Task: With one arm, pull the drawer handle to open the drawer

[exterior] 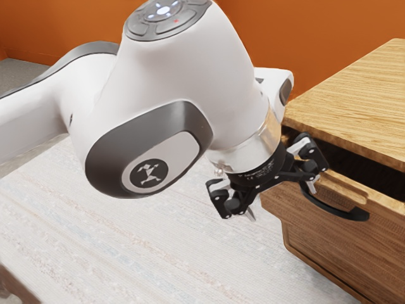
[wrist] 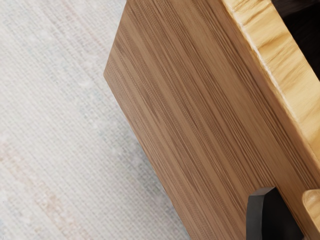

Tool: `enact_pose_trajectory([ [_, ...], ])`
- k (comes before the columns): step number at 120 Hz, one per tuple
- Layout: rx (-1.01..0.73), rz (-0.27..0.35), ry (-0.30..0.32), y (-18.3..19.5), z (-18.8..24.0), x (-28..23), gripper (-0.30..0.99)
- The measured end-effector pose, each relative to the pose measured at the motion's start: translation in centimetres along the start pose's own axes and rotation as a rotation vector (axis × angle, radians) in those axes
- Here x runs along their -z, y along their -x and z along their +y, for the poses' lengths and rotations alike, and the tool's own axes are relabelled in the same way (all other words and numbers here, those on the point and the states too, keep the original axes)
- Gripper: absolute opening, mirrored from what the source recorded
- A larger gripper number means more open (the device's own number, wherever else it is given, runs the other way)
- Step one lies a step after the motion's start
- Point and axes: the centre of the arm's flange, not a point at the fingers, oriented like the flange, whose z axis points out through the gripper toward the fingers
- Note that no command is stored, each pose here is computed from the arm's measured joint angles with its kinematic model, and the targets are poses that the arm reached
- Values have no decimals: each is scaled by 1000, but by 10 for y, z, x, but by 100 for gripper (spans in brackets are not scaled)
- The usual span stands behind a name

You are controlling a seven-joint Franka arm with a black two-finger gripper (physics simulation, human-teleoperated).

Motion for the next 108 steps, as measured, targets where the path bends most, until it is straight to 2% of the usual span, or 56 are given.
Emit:
enact_pose_trajectory([
  [36,24,-61,-38,6,-8,-20,68],
  [52,24,-28,-52,17,-25,-13,68],
  [64,33,-12,-48,22,-59,5,69],
  [76,71,-26,-9,5,-95,28,68],
  [97,62,-26,115,6,-109,100,69],
  [102,78,-53,137,-13,-110,117,69],
  [108,93,-105,157,-71,-95,149,69],
])
